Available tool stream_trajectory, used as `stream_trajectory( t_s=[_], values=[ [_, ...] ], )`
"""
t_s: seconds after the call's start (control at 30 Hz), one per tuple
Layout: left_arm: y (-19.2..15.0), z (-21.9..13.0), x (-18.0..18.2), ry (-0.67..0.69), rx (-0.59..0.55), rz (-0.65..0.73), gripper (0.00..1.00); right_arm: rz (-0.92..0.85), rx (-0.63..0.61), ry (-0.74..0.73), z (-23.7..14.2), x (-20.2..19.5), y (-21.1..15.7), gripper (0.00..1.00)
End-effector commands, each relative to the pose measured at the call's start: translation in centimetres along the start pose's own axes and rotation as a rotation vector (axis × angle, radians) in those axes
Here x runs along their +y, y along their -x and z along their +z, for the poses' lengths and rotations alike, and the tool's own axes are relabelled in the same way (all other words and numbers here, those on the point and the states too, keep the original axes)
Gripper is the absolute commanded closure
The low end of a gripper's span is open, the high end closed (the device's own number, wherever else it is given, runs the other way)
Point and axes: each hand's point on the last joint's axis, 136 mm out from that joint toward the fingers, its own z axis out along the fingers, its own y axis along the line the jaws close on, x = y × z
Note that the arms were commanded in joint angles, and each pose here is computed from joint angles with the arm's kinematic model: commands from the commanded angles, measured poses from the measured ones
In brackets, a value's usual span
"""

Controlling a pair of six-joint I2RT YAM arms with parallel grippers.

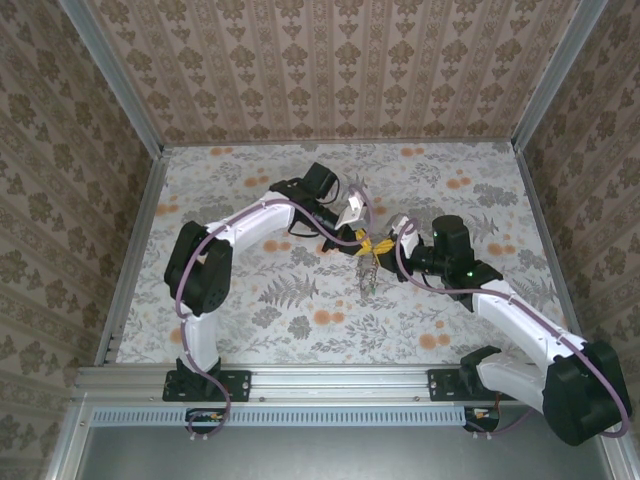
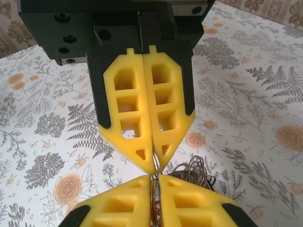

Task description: Put the keys on the keyring

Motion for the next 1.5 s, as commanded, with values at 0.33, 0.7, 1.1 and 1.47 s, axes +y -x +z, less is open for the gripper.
stream_trajectory(
  t_s=[0.33, 0.7, 1.1, 1.47],
  values=[
    [3.2, -1.5, 2.2, 0.219, -0.198, -0.031, 1.0, 0.143, -0.078, -0.1, 0.1, -1.7, 0.4, 1.0],
    [4.6, -2.7, 3.7, 0.396, -0.431, -0.086, 1.0, 0.237, -0.181, -0.105, -0.5, -1.8, 1.5, 1.0],
    [4.0, -2.8, 3.5, 0.453, -0.541, -0.096, 1.0, 0.058, -0.218, -0.107, -1.7, -1.1, 3.2, 1.0],
    [4.3, -2.4, 3.8, 0.45, -0.567, -0.119, 1.0, -0.035, -0.175, -0.078, -1.0, -0.2, 2.5, 1.0]
  ],
)
